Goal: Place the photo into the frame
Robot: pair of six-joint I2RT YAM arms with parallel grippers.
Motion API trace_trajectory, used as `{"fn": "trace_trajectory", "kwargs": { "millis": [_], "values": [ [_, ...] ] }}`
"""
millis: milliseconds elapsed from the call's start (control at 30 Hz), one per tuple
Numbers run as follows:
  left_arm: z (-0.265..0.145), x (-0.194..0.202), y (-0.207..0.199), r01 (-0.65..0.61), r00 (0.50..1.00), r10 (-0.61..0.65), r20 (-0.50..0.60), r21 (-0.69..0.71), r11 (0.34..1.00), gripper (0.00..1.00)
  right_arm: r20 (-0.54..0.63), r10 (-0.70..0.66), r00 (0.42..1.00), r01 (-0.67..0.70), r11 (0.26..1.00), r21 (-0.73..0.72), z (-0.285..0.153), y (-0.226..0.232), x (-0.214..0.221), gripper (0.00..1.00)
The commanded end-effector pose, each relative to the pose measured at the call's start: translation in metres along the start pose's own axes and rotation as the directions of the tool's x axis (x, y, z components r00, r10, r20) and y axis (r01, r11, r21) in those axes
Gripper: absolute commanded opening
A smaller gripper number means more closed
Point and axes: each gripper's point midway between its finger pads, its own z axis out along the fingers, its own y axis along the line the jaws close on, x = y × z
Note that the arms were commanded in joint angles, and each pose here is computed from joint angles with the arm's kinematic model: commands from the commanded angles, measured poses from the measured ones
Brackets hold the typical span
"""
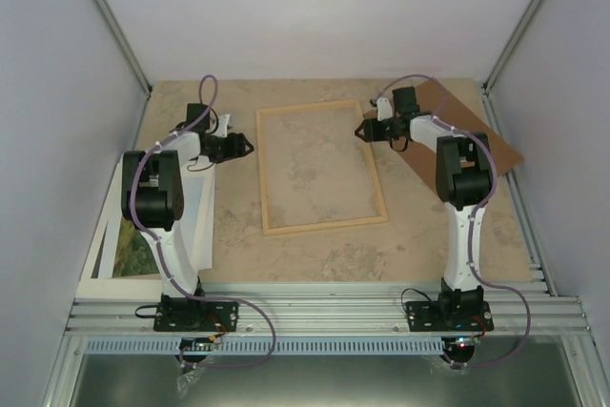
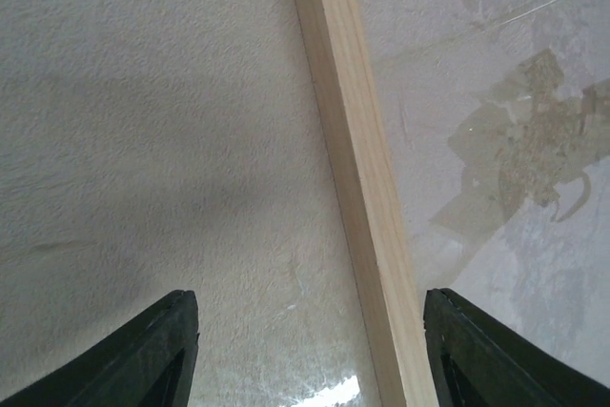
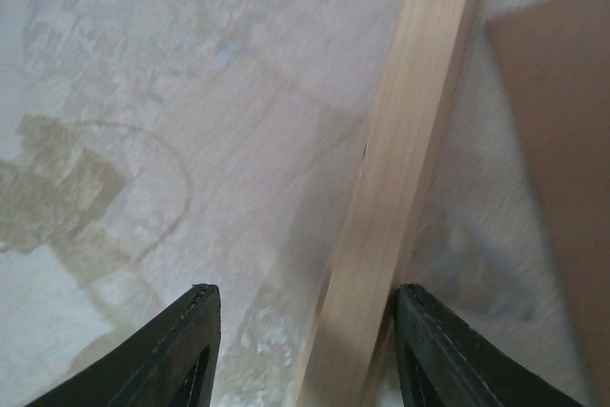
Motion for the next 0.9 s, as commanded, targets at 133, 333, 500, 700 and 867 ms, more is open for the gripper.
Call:
{"fn": "trace_trajectory", "kwargs": {
  "millis": [133, 333, 500, 700, 867],
  "values": [
    [0.006, 0.007, -0.012, -0.031, 0.998, 0.035, -0.046, 0.077, 0.997, 0.6, -0.078, 0.132, 0.988, -0.142, 0.979, -0.146, -0.007, 0.031, 0.041, 0.49],
    [0.006, 0.016, -0.014, -0.034, 0.996, 0.042, -0.073, 0.1, 0.994, 0.52, -0.099, 0.187, 0.977, -0.203, 0.961, -0.186, -0.022, 0.045, 0.059, 0.47],
    [0.004, 0.028, -0.017, -0.022, 0.995, 0.034, -0.093, 0.122, 0.992, 0.49, -0.104, 0.194, 0.976, -0.211, 0.958, -0.194, -0.031, 0.051, 0.073, 0.47],
    [-0.004, 0.034, -0.021, -0.025, 0.995, 0.036, -0.089, 0.117, 0.993, 0.51, -0.065, 0.126, 0.99, -0.137, 0.965, -0.222, -0.047, 0.058, 0.056, 0.49],
    [-0.029, 0.007, -0.026, -0.112, 0.994, 0.112, 0.006, 0.066, 0.992, 0.65, -0.004, -0.007, 1.0, 0.006, 0.982, -0.19, -0.081, 0.041, 0.031, 0.59]
  ]
}}
